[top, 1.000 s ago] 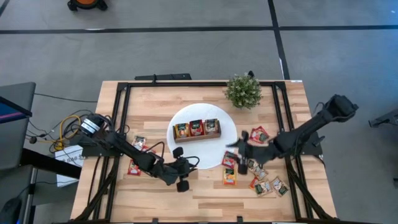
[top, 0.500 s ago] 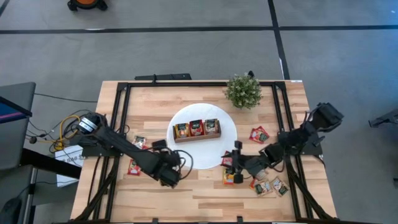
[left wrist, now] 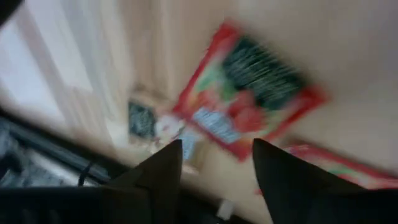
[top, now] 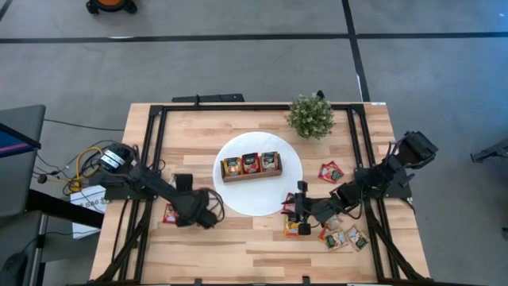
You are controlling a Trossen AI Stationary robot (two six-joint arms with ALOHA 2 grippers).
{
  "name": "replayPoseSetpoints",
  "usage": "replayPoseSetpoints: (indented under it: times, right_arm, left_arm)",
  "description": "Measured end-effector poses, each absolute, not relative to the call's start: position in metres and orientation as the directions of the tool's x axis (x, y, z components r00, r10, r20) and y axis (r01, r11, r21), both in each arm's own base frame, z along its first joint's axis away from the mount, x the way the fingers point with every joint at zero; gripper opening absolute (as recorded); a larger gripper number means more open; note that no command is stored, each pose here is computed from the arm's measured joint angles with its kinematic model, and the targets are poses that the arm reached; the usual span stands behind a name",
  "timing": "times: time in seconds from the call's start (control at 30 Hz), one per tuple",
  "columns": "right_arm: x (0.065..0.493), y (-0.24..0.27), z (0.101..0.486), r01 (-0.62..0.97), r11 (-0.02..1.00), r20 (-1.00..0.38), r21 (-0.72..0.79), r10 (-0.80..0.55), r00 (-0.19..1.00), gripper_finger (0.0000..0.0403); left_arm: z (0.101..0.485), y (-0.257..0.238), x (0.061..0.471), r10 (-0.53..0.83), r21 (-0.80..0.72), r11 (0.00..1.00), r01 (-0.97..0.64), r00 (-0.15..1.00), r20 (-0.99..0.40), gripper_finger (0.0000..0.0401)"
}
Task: Pick & Place Tea
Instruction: Put the red tea bag into the middle section of the wooden organizer
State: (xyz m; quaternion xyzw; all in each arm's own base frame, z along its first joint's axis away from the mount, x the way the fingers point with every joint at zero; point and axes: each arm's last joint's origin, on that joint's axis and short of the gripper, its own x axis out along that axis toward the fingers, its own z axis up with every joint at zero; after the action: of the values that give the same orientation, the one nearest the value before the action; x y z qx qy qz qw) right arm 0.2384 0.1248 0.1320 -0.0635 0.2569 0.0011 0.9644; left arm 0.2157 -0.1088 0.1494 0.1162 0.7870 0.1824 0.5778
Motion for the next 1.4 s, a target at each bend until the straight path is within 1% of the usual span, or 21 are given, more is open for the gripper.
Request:
replayPoseSetpoints:
  times: [0.1, 0.2, 0.3, 0.33, 0.4, 0.43, 0.5, 0.57, 0.67, 0.73, 0.8, 0.9, 0.97, 1.03, 1.13, 1.2, 1.3, 1.4]
  right_arm:
    - [0.240, 0.122, 0.132, -0.029, 0.991, -0.495, -0.133, -0.041, 0.868, 0.0134]
    - [0.241, 0.120, 0.132, -0.020, 0.991, -0.495, -0.133, -0.049, 0.867, 0.0132]
    - [0.241, 0.119, 0.132, -0.017, 0.991, -0.495, -0.134, -0.052, 0.867, 0.0130]
    - [0.241, 0.119, 0.132, -0.018, 0.991, -0.495, -0.135, -0.051, 0.867, 0.0129]
    - [0.241, 0.119, 0.132, -0.019, 0.991, -0.495, -0.135, -0.051, 0.867, 0.0129]
    - [0.241, 0.119, 0.132, -0.021, 0.991, -0.496, -0.133, -0.048, 0.867, 0.0128]
    - [0.241, 0.119, 0.132, -0.029, 0.991, -0.498, -0.128, -0.039, 0.866, 0.0128]
    - [0.241, 0.119, 0.132, -0.026, 0.992, -0.498, -0.122, -0.039, 0.866, 0.0128]
    - [0.241, 0.120, 0.132, -0.024, 0.993, -0.499, -0.112, -0.036, 0.866, 0.0128]
    - [0.241, 0.120, 0.132, -0.024, 0.994, -0.499, -0.111, -0.034, 0.866, 0.0128]
    - [0.241, 0.120, 0.132, -0.022, 0.994, -0.499, -0.105, -0.033, 0.866, 0.0128]
    - [0.241, 0.120, 0.132, -0.018, 0.995, -0.499, -0.097, -0.032, 0.866, 0.0128]
    - [0.241, 0.120, 0.132, -0.020, 0.995, -0.500, -0.096, -0.031, 0.866, 0.0128]
    - [0.241, 0.120, 0.132, -0.020, 0.995, -0.499, -0.096, -0.031, 0.866, 0.0128]
    - [0.241, 0.120, 0.132, -0.019, 0.995, -0.499, -0.095, -0.031, 0.866, 0.0128]
    - [0.241, 0.120, 0.132, -0.020, 0.995, -0.499, -0.095, -0.031, 0.866, 0.0128]
    - [0.241, 0.120, 0.132, -0.019, 0.995, -0.499, -0.095, -0.031, 0.866, 0.0128]
    - [0.241, 0.120, 0.132, -0.019, 0.995, -0.499, -0.095, -0.031, 0.866, 0.0128]
  left_arm:
    - [0.139, -0.101, 0.211, 0.398, 0.432, 0.901, -0.043, -0.314, -0.862, 0.0139]
    - [0.130, -0.099, 0.213, 0.370, 0.402, 0.912, -0.075, -0.271, -0.889, 0.0078]
    - [0.125, -0.102, 0.220, 0.263, 0.298, 0.945, -0.133, -0.231, -0.937, 0.0019]
    - [0.126, -0.104, 0.223, 0.229, 0.266, 0.952, -0.151, -0.223, -0.948, 0.0010]
    - [0.132, -0.110, 0.234, 0.152, 0.184, 0.964, -0.191, -0.172, -0.973, 0.0007]
    - [0.137, -0.115, 0.242, 0.116, 0.139, 0.968, -0.207, -0.123, -0.986, 0.0006]
    - [0.149, -0.124, 0.259, 0.075, 0.076, 0.974, -0.213, -0.012, -0.997, 0.0005]
    - [0.167, -0.132, 0.275, 0.042, 0.014, 0.980, -0.200, 0.133, -0.990, 0.0005]
    - [0.190, -0.138, 0.293, 0.018, -0.042, 0.984, -0.171, 0.336, -0.942, 0.0005]
    - [0.198, -0.138, 0.301, 0.010, -0.061, 0.986, -0.155, 0.419, -0.908, 0.0006]
    - [0.201, -0.136, 0.306, 0.000, -0.077, 0.985, -0.151, 0.458, -0.889, 0.0013]
    - [0.195, -0.131, 0.313, 0.005, -0.081, 0.982, -0.169, 0.457, -0.889, 0.0043]
    - [0.188, -0.127, 0.315, 0.021, -0.061, 0.983, -0.175, 0.435, -0.900, 0.0075]
    - [0.181, -0.127, 0.320, 0.041, -0.028, 0.988, -0.150, 0.439, -0.898, 0.0114]
    - [0.170, -0.128, 0.326, 0.048, 0.020, 0.997, -0.069, 0.441, -0.896, 0.0171]
    - [0.162, -0.128, 0.330, 0.048, 0.050, 0.999, -0.009, 0.437, -0.898, 0.0199]
    - [0.151, -0.129, 0.334, 0.059, 0.102, 0.992, 0.078, 0.431, -0.900, 0.0217]
    - [0.144, -0.131, 0.338, 0.057, 0.132, 0.982, 0.139, 0.445, -0.893, 0.0218]
